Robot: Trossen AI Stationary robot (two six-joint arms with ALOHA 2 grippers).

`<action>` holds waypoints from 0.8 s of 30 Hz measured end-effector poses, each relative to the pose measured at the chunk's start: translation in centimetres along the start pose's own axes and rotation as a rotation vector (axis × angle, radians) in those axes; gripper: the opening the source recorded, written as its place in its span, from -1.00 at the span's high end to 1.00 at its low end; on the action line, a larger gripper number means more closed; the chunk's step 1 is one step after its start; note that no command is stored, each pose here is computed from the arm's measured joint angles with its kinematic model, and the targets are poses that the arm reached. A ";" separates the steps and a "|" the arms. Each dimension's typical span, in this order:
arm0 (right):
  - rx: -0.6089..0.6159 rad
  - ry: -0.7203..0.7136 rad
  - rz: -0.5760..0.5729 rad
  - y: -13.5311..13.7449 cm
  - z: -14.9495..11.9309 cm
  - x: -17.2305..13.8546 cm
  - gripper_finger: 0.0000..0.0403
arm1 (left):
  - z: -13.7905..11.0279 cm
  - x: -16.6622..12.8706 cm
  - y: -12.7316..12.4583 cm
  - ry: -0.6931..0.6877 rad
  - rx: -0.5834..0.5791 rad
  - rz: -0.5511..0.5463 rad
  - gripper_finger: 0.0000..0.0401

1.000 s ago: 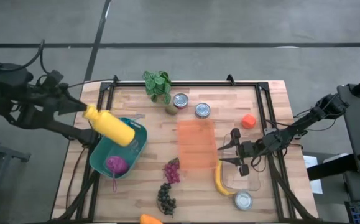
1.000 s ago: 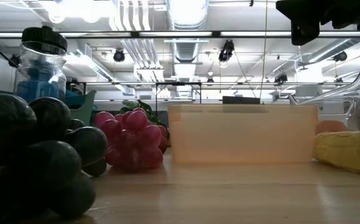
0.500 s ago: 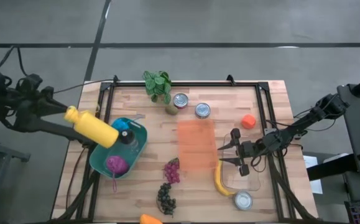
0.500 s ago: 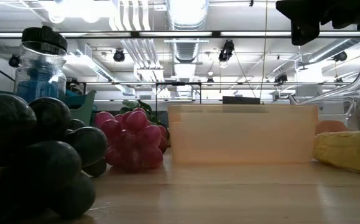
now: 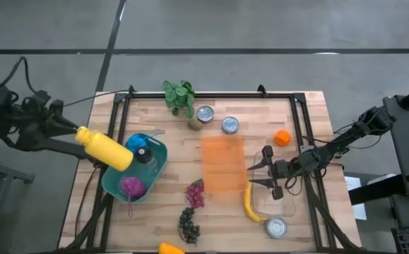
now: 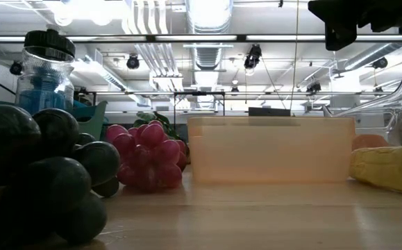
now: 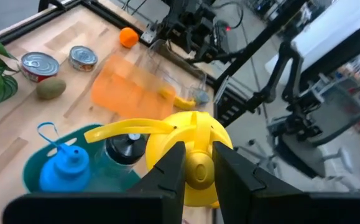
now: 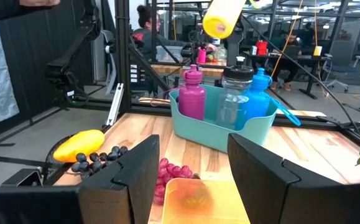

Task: Pick & Place Food Item
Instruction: Put the yellow water bottle into the green bin

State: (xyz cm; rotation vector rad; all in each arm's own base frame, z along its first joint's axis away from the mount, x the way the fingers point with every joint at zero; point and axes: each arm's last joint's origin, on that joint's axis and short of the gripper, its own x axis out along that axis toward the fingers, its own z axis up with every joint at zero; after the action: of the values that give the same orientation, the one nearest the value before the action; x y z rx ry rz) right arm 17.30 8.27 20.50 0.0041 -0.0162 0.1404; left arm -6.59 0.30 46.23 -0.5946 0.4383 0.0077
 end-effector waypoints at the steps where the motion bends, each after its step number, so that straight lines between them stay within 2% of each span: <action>1: 0.000 0.000 0.000 0.0 0.0 0.0 0.06 | 0.1 0.3 -0.1 0.010 0.005 0.006 0.67; 5: 0.000 0.000 0.000 0.0 0.0 0.0 0.06 | 1.0 1.9 -0.6 0.055 0.000 0.024 0.67; 11: 0.000 0.000 0.000 0.0 0.0 0.0 0.06 | 2.9 4.9 -1.8 0.101 -0.075 0.053 0.67; 18: 0.000 0.000 0.000 0.0 0.0 0.0 0.06 | 4.3 7.9 -2.5 0.148 -0.080 0.096 0.67; 24: 0.000 -0.001 0.000 0.0 0.0 0.0 0.06 | 5.0 9.2 -2.9 0.148 -0.080 0.102 0.67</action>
State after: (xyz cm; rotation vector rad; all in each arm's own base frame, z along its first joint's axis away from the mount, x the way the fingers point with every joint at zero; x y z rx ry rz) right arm 17.30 8.28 20.51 0.0043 -0.0167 0.1406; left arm 4.11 -0.46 47.85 -0.6532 0.6140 0.0794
